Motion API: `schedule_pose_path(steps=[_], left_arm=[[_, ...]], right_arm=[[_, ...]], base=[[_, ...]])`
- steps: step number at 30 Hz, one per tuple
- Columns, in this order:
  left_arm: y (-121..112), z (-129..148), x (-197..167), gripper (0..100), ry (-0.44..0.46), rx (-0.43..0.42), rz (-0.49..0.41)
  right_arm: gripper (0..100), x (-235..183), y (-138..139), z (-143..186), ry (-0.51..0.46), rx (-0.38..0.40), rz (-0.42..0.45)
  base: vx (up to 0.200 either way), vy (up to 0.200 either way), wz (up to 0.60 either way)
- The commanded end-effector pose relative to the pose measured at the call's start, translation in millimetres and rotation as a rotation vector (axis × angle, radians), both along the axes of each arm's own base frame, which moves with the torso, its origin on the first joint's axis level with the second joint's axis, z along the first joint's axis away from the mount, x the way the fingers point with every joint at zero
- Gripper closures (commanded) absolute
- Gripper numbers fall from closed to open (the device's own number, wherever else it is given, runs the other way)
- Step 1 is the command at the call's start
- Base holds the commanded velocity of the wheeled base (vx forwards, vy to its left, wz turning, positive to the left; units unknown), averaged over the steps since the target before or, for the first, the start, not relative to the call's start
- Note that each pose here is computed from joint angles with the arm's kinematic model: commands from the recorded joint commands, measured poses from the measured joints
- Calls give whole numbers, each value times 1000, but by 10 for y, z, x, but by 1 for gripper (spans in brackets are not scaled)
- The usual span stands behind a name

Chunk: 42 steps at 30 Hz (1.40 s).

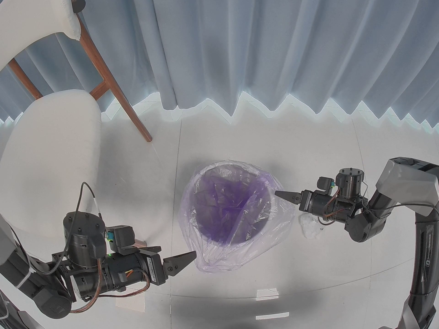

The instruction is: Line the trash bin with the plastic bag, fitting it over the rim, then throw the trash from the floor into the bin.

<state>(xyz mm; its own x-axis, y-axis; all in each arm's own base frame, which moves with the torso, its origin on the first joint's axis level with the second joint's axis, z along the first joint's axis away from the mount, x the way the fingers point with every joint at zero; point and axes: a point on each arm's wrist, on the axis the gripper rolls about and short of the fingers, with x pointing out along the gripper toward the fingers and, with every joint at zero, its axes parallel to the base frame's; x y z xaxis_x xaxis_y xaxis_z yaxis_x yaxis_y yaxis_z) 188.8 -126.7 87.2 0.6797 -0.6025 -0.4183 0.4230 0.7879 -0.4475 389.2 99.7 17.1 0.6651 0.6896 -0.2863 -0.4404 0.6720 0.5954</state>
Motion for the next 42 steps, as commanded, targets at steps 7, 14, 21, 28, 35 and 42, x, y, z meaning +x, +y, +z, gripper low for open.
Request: schedule_pose_path(steps=[7,14,21,28,35,42], left_arm=[[-21,-144,215,0,66,-66,91],[-78,-102,594,0,98,-207,194],[-183,-385,876,0,126,-157,246],[-284,-549,1149,0,16,-3,238],[-438,-313,1465,0,-110,-20,216],[-376,-135,1437,0,-220,180,146]], right_arm=[[100,86,30,-167,-4,0,0],[100,102,-67,-190,3,-8,-40],[100,176,-160,-419,29,-46,-143],[100,149,-159,-459,23,-50,-143],[100,121,-159,-439,21,-55,-144],[100,53,-122,-487,41,-77,-158]], base=[[0,0,0],[0,0,0],[0,0,0],[0,0,0],[0,0,0],[0,0,0]])
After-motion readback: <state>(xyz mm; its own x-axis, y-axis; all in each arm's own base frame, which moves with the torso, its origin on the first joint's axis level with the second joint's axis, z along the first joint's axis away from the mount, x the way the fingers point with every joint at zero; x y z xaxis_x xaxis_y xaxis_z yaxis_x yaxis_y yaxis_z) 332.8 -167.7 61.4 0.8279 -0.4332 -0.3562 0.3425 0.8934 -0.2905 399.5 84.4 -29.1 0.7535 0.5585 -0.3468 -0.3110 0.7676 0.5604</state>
